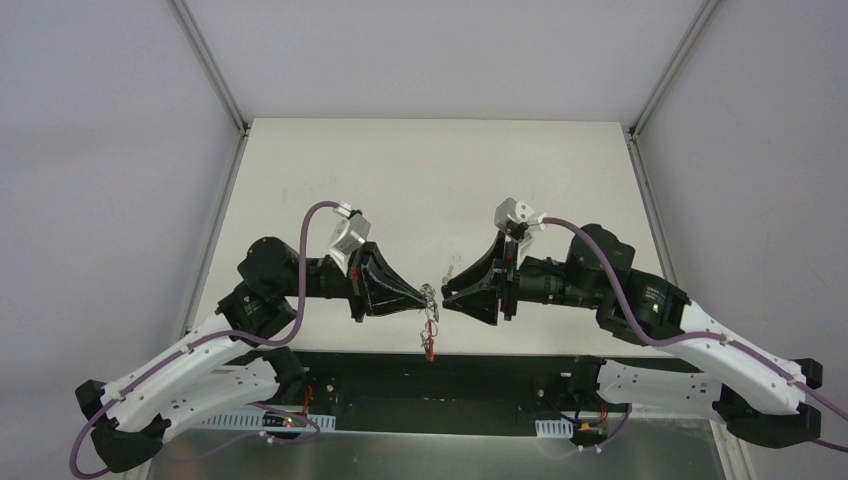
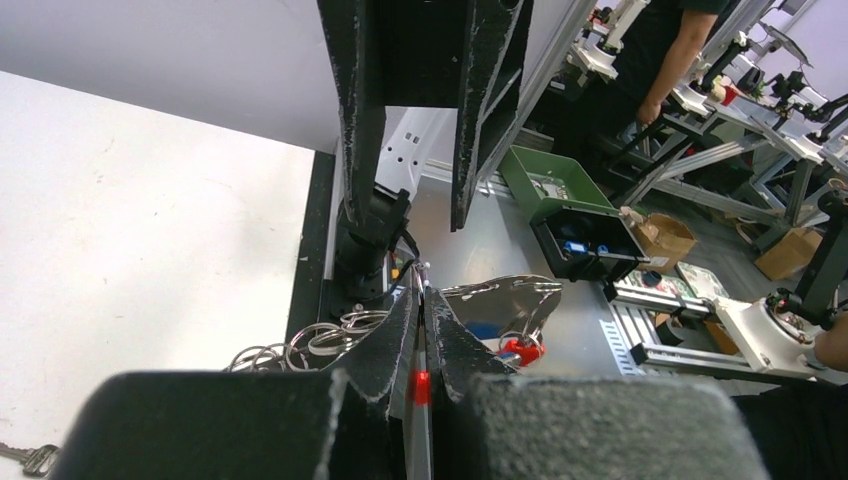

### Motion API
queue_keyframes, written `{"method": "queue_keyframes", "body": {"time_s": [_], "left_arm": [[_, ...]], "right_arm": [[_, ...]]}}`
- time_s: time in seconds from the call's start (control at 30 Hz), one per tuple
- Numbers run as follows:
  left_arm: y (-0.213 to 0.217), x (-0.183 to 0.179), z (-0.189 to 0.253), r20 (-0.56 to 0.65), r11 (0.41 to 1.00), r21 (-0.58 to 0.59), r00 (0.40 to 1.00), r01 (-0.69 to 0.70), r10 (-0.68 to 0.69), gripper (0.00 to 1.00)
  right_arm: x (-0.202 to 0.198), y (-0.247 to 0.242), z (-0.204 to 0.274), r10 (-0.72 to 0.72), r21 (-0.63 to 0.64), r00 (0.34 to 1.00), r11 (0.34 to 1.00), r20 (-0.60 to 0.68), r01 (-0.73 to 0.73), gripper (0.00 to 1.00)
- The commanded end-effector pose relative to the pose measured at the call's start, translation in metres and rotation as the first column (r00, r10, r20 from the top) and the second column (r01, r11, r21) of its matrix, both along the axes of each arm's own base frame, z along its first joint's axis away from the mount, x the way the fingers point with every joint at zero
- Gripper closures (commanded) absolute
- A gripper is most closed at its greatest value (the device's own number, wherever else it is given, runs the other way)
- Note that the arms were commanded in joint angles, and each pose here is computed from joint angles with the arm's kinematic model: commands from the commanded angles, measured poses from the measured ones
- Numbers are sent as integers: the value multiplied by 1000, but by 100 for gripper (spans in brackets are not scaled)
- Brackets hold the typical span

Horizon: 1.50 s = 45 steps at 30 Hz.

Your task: Put the keys on the keyring

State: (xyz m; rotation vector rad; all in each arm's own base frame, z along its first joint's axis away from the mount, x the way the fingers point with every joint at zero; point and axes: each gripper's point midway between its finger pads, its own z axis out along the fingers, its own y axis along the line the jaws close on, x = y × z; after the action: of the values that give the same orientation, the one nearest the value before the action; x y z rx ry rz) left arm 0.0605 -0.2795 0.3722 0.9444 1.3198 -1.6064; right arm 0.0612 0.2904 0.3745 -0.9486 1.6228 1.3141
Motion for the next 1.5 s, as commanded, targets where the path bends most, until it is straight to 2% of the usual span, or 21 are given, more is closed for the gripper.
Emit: {"method": "queue_keyframes", "body": {"time_s": [0.0, 0.1, 0.23, 0.33, 0.47, 0.67, 0.8, 1.0, 1.2, 1.37, 1.47], "left_arm": [[7, -9, 26, 102, 994, -104, 995, 18, -8, 100], [9, -10, 20, 134, 996, -88, 991, 16, -4, 100], [15, 5, 5, 210, 994, -41, 972, -100, 106, 100], [19, 15, -2, 247, 986, -12, 955, -166, 164, 100], [25, 32, -11, 292, 963, 17, 922, -270, 254, 100], [38, 58, -27, 340, 902, 68, 860, -426, 380, 100], [47, 79, -37, 387, 843, 78, 795, -533, 467, 100], [48, 101, -57, 412, 779, 122, 745, -615, 524, 100], [41, 101, -69, 389, 791, 151, 771, -593, 504, 100], [33, 84, -71, 360, 845, 153, 825, -512, 435, 100], [30, 74, -69, 353, 872, 148, 849, -466, 393, 100]], "right_arm": [[3, -4, 6, -14, 22, 999, 1000, 52, 13, 57], [14, -7, -4, -83, -10, 995, 996, 53, 83, 55], [40, -12, -22, -234, -79, 972, 969, 27, 235, 52], [65, -22, -45, -387, -171, 922, 907, 19, 384, 49], [82, -29, -73, -503, -267, 865, 832, 7, 486, 48], [94, -39, -121, -603, -392, 798, 737, -12, 551, 46], [99, -42, -150, -647, -452, 761, 692, -43, 563, 46], [105, -41, -189, -699, -545, 709, 632, -93, 551, 46], [110, -39, -217, -739, -604, 661, 589, -133, 537, 46], [113, -37, -249, -766, -639, 614, 572, -192, 514, 47], [120, -39, -266, -795, -663, 577, 536, -188, 523, 48]]}}
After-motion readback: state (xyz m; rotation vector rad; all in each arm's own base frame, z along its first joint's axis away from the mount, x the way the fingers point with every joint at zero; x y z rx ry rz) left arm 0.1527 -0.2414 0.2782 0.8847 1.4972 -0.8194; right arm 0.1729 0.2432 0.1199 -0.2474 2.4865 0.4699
